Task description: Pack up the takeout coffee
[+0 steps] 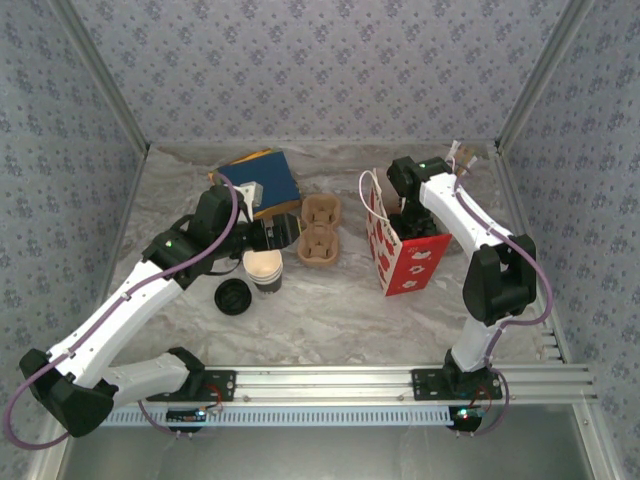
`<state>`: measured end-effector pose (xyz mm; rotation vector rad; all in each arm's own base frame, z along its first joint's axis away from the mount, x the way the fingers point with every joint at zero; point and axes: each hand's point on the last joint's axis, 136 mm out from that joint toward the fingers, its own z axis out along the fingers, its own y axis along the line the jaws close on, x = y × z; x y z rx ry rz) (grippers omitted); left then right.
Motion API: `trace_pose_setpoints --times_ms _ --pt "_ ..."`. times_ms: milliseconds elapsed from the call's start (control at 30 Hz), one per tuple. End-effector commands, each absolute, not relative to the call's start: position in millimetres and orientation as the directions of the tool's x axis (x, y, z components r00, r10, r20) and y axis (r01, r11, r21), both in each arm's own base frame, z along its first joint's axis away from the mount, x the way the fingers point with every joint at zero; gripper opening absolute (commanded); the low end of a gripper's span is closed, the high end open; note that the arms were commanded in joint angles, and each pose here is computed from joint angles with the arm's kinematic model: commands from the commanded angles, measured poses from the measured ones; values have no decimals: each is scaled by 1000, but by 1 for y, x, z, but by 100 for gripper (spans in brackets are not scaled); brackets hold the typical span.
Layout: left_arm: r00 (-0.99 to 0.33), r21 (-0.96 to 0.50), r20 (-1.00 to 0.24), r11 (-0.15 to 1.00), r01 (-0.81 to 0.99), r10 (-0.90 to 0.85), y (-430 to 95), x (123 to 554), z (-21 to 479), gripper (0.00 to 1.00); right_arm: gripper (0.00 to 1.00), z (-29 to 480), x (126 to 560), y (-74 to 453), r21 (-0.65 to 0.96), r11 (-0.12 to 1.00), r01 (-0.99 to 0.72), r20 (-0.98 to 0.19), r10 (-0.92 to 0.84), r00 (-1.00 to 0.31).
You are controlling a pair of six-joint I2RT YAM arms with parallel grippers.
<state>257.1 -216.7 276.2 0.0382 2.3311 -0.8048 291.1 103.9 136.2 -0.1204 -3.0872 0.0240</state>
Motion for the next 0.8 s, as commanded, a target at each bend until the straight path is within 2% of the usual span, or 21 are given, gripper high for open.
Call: trace_pose_setpoints --times_ms 0,767 --pt "-774 -539 -606 811 228 -185 -215 256 280 100 72 125 275 102 -48 996 75 150 81 -985" --pt "-776 -539 -602 813 223 -186 -214 255 278 100 72 114 275 102 -50 996 78 158 85 -984"
